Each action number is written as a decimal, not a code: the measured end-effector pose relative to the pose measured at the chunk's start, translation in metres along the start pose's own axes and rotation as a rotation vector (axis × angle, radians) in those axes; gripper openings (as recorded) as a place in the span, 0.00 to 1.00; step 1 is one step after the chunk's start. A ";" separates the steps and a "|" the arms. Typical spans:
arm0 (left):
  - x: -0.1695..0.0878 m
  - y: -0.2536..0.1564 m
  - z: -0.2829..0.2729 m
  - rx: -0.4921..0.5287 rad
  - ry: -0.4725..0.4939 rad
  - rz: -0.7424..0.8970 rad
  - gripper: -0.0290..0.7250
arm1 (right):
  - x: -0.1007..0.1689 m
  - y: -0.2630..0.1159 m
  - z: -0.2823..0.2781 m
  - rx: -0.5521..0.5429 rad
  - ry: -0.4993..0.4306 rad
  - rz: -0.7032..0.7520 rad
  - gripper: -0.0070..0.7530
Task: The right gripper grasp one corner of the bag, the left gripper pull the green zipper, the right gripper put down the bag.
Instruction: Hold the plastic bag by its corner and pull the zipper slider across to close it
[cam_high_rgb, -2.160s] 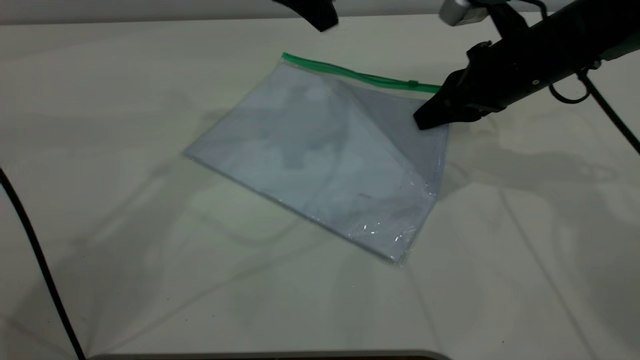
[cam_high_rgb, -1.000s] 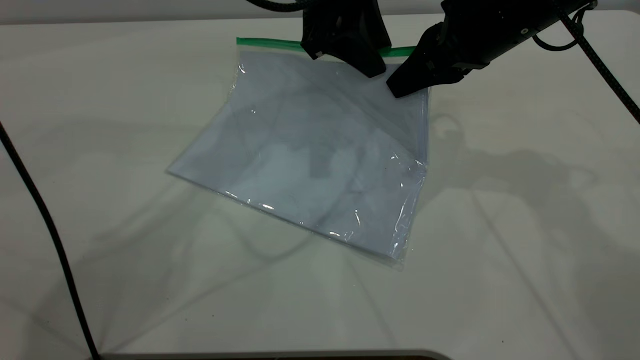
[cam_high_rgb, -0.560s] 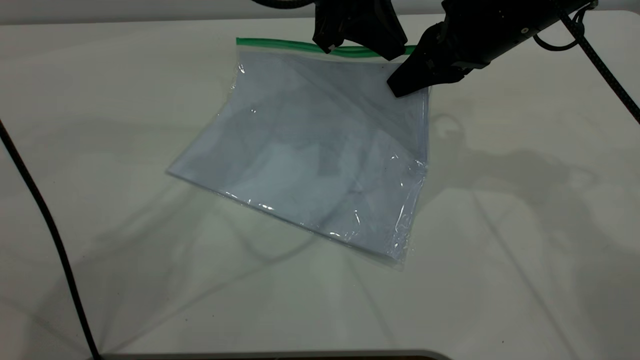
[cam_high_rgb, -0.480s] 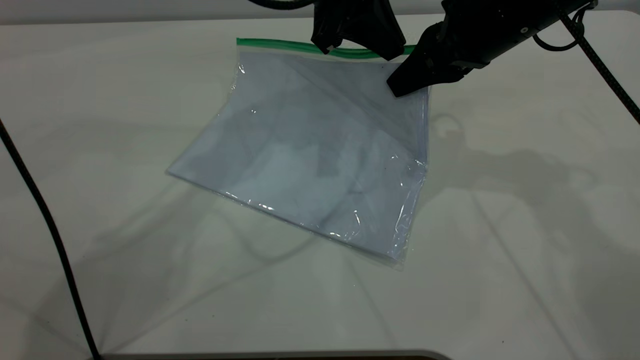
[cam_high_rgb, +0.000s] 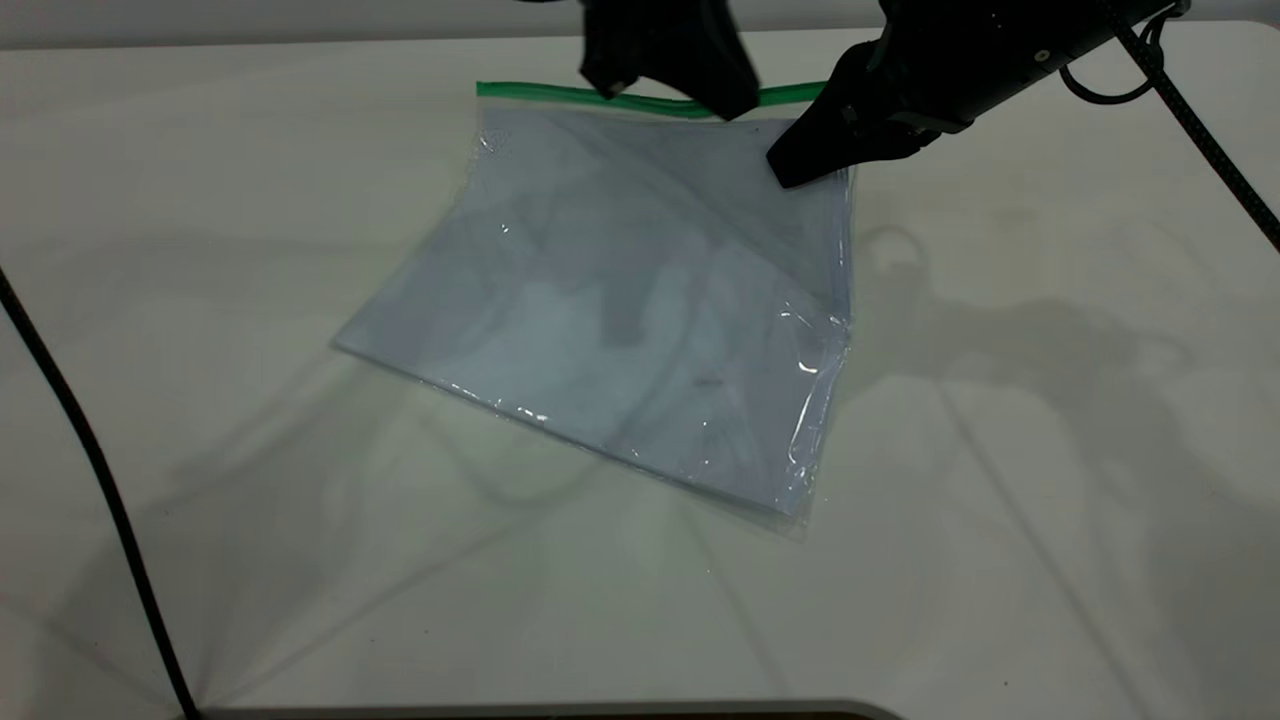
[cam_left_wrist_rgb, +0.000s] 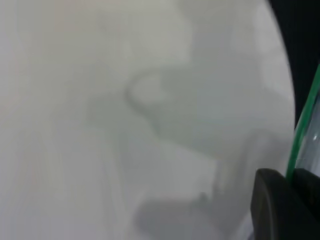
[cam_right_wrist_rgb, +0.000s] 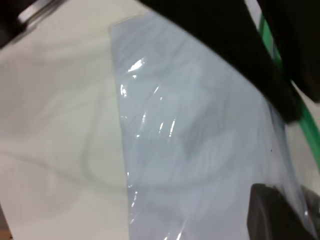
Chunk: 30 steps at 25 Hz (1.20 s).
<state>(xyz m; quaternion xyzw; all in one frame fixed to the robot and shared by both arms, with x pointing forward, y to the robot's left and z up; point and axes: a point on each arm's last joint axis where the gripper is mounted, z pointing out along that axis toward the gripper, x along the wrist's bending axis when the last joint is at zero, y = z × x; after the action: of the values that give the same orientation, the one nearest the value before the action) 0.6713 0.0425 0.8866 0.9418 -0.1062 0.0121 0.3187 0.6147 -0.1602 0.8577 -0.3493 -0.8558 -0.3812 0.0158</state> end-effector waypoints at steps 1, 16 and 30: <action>0.001 -0.003 -0.002 0.013 0.001 -0.012 0.12 | 0.000 0.000 0.000 -0.002 0.004 0.006 0.06; 0.015 -0.053 -0.032 0.114 0.056 -0.104 0.12 | -0.032 -0.008 -0.035 -0.058 -0.008 0.126 0.06; 0.014 -0.090 -0.054 0.232 0.023 -0.166 0.12 | -0.034 -0.009 -0.038 -0.061 -0.005 0.138 0.06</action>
<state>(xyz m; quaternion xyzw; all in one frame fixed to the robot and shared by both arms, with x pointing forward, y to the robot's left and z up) 0.7059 0.1418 0.8768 0.9777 -0.0222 0.0086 0.2085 0.6262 -0.2096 0.8686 -0.4086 -0.8178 -0.4042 0.0289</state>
